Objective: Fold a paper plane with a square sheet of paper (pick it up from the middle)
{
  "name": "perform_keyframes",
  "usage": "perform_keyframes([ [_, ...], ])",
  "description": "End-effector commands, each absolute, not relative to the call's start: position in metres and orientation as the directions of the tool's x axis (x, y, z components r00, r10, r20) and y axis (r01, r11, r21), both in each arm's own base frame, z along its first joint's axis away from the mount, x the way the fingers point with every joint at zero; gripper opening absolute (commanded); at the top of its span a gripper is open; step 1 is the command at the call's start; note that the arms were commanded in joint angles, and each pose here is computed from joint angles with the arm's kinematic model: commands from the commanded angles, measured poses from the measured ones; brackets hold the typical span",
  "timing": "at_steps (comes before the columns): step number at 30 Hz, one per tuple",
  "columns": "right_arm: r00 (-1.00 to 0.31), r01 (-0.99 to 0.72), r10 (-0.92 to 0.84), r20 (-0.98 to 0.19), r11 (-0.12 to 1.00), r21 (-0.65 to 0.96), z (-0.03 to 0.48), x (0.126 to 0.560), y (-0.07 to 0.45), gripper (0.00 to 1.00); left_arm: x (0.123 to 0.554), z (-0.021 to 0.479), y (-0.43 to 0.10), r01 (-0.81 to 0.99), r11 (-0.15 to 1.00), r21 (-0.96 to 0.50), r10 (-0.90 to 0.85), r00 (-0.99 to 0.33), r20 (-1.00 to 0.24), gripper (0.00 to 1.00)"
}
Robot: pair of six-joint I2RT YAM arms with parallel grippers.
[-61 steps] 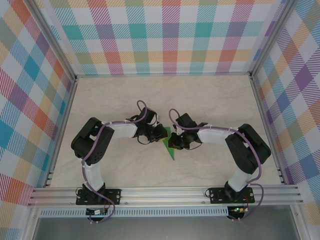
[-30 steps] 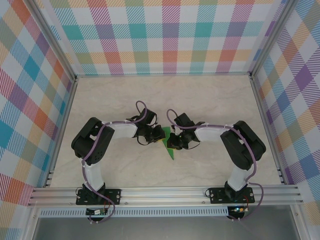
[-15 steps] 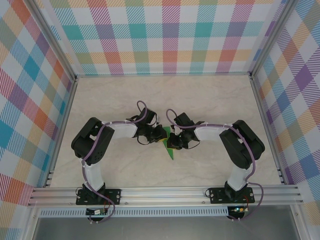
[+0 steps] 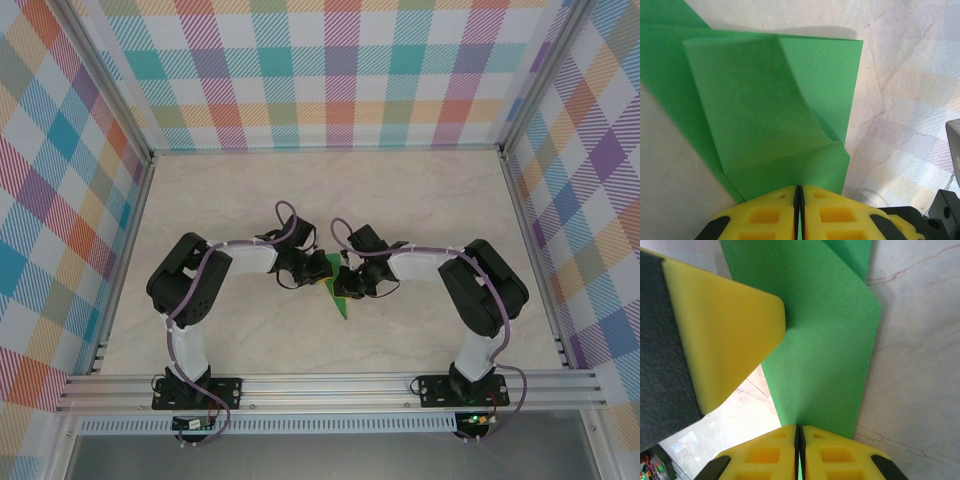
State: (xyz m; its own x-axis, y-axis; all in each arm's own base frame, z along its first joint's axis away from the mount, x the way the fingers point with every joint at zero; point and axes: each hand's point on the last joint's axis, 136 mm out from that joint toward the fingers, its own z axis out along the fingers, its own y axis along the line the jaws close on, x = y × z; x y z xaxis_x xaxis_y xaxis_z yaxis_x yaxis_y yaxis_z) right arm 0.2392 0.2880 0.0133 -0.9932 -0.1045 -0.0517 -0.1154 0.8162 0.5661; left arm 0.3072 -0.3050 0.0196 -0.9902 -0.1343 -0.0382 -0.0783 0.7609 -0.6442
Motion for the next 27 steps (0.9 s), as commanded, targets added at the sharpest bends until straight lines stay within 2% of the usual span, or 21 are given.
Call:
perform_keyframes([
  [1,-0.991,-0.097,-0.128,0.036,0.883,0.459,-0.018,0.218,0.261,0.12,0.319,0.009,-0.285,-0.101,0.81,-0.577,-0.17,-0.983,-0.067,0.11],
  [12,-0.988,-0.107,-0.145,0.056,0.896,0.431,-0.026,0.21,0.253,0.12,0.367,0.017,-0.248,-0.111,0.816,-0.568,-0.234,-0.961,-0.148,0.11],
  [17,-0.988,-0.107,-0.146,0.056,0.894,0.434,-0.025,0.212,0.254,0.12,0.385,0.05,-0.25,-0.048,0.779,-0.625,-0.226,-0.951,-0.209,0.11],
  [22,-0.988,-0.112,-0.149,0.049,0.89,0.442,-0.022,0.213,0.256,0.12,0.374,0.083,-0.263,0.027,0.72,-0.694,-0.197,-0.95,-0.241,0.11],
  [27,-0.987,-0.112,-0.15,0.05,0.889,0.443,-0.023,0.213,0.257,0.12,0.351,0.078,-0.285,0.064,0.685,-0.726,-0.133,-0.968,-0.211,0.11],
])
